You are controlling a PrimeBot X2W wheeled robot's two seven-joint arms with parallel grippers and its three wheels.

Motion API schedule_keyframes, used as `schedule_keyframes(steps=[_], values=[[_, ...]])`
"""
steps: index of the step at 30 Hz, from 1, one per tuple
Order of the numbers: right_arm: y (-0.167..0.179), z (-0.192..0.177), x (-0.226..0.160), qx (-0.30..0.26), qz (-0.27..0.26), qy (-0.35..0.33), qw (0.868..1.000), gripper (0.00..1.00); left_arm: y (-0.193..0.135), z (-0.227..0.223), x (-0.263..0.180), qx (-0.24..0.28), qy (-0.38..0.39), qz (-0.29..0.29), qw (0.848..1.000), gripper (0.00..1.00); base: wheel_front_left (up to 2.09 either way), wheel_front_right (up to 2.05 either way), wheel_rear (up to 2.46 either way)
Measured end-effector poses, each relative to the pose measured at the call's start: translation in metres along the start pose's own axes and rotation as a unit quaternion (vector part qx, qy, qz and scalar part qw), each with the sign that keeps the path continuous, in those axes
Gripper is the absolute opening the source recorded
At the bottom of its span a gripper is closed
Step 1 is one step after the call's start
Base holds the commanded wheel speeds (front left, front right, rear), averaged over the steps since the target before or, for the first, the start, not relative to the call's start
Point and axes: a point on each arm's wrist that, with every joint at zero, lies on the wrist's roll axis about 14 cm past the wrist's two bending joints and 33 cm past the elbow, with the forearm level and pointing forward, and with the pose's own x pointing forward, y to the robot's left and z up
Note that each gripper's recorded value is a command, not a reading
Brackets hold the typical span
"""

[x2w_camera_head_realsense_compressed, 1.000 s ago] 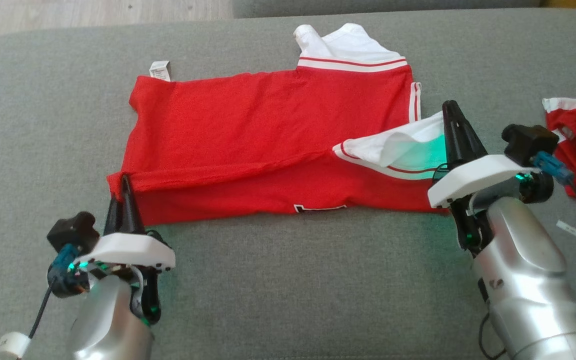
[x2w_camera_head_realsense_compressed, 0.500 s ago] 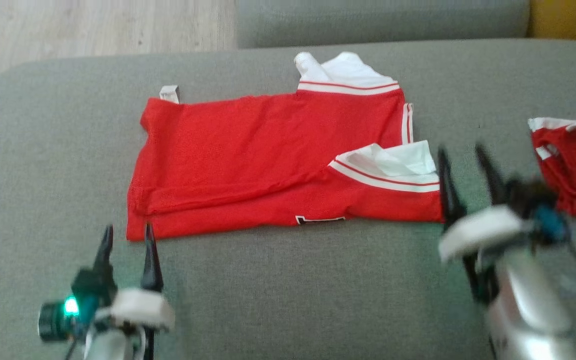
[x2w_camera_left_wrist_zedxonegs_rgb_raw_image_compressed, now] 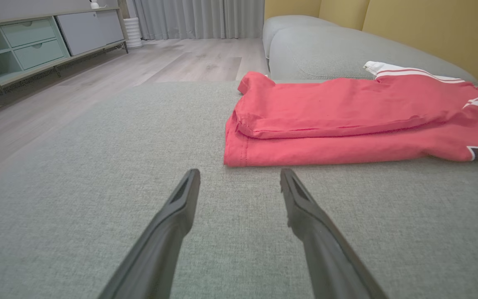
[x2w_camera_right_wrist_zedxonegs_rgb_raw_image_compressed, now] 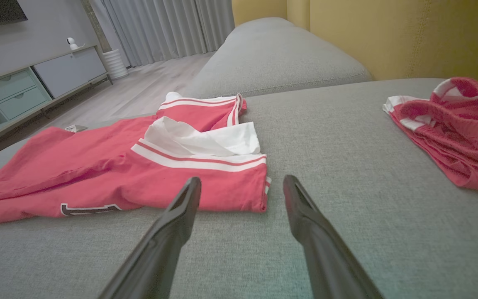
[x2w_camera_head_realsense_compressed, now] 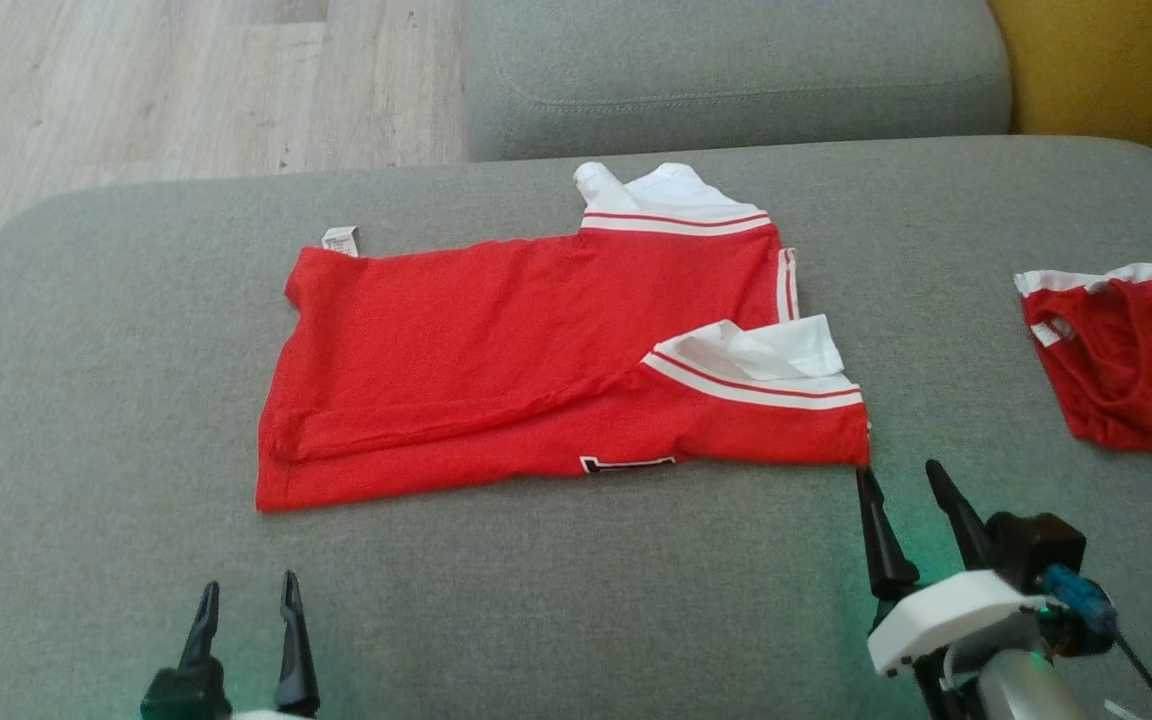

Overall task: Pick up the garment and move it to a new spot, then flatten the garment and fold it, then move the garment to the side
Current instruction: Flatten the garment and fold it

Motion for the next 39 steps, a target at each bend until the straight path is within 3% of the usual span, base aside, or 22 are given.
schedule_keyframes(steps=[12,21,26,27,28,29,30,31,39], values=[[-0.004,-0.021,-0.001,0.008,-0.008,0.033,0.999,1.00,-0.010,-0.004,0.001,-0.011,0.007,-0.013,1.000,1.00,0.00,0.00,0.00],[-0.013,-0.012,0.041,0.010,-0.017,0.037,0.999,1.00,-0.019,0.009,0.030,-0.012,-0.002,-0.024,1.000,1.00,0.00,0.00,0.00],[-0.017,-0.039,0.053,0.024,-0.025,0.085,0.996,1.00,-0.020,0.006,0.044,-0.019,0.007,-0.027,0.999,1.00,0.00,0.00,0.00],[-0.016,-0.046,0.053,0.025,-0.024,0.097,0.995,0.97,-0.020,0.001,0.045,-0.025,0.014,-0.025,0.999,1.00,0.00,0.00,0.00],[-0.015,-0.053,0.053,0.027,-0.022,0.108,0.994,0.80,-0.019,-0.002,0.046,-0.029,0.021,-0.023,0.999,1.00,0.00,0.00,0.00],[-0.014,-0.055,0.055,0.030,-0.022,0.110,0.993,0.80,-0.019,-0.005,0.046,-0.030,0.025,-0.023,0.999,1.00,0.00,0.00,0.00],[-0.011,-0.056,0.061,0.026,-0.015,0.114,0.993,0.09,-0.018,-0.009,0.047,-0.031,0.031,-0.024,0.999,1.00,0.00,0.00,0.00],[-0.010,-0.056,0.064,0.026,-0.013,0.115,0.993,0.00,-0.018,-0.010,0.048,-0.032,0.034,-0.023,0.999,1.00,0.00,0.00,0.00],[-0.013,-0.053,0.067,0.031,-0.017,0.108,0.993,0.00,-0.010,-0.002,0.069,-0.077,0.026,-0.013,0.997,1.00,0.00,0.00,0.00]])
